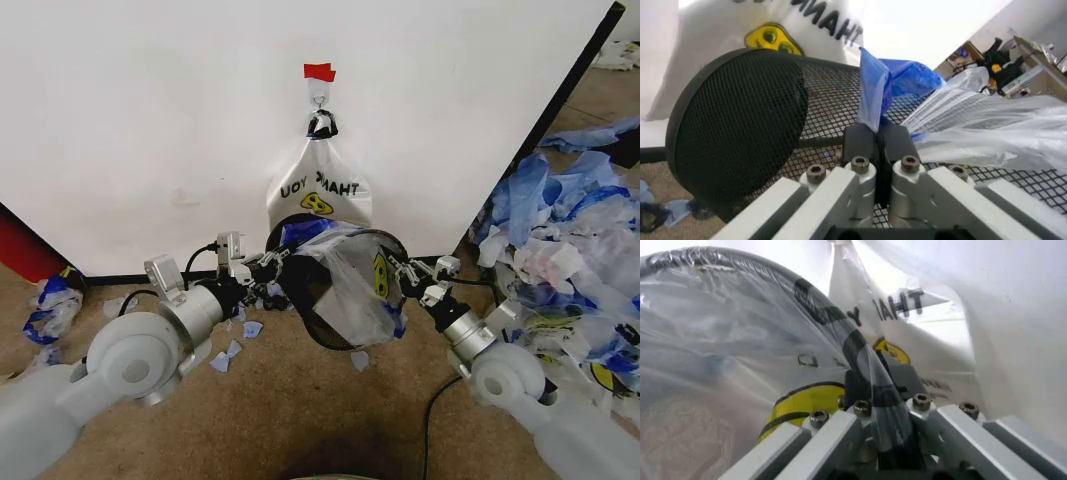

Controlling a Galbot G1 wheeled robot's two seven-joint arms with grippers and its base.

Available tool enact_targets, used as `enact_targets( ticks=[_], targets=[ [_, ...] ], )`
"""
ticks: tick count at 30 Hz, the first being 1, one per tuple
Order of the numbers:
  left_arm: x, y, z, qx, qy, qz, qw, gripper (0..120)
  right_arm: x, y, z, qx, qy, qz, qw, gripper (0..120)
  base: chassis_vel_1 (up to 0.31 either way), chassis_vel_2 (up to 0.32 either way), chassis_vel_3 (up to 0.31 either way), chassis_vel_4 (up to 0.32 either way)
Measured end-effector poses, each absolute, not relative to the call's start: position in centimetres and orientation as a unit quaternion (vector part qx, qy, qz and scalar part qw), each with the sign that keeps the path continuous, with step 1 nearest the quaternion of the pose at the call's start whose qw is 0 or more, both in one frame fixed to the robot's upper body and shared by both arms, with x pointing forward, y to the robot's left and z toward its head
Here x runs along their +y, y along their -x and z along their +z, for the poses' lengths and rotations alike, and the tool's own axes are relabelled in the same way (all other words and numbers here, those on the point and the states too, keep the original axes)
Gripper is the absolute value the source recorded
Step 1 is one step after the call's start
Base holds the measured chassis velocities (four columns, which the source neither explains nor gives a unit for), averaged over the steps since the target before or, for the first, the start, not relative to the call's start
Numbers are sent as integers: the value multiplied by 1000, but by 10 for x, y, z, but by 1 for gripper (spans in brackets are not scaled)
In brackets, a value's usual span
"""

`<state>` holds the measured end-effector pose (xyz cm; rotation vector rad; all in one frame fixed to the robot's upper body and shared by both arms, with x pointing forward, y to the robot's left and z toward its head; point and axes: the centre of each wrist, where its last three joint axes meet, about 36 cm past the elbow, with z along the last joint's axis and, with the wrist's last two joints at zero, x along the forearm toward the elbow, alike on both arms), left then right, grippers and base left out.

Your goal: Pick up the garbage bag from the wall and place it over the trash bin.

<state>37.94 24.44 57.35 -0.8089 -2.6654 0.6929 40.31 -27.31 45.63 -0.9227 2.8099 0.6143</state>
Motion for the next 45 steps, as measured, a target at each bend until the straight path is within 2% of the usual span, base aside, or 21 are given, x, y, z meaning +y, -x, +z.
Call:
enact_targets(
  ticks=[30,36,38,42,45],
  targets=[
    [251,-405,538,-926,271,230,127,0,-291,-410,467,928,292,222,61,0,0,0,0,0],
    [255,-405,539,-931,258,225,129,27,-291,-413,461,931,290,215,59,0,0,0,0,0],
    [257,-405,540,-932,256,224,128,29,-290,-413,460,931,291,213,58,0,0,0,0,0],
    [264,-403,537,-935,243,223,129,48,-284,-415,454,930,296,211,55,0,0,0,0,0],
    [268,-401,535,-938,236,220,129,54,-282,-415,452,930,298,210,55,0,0,0,0,0]
  ],
)
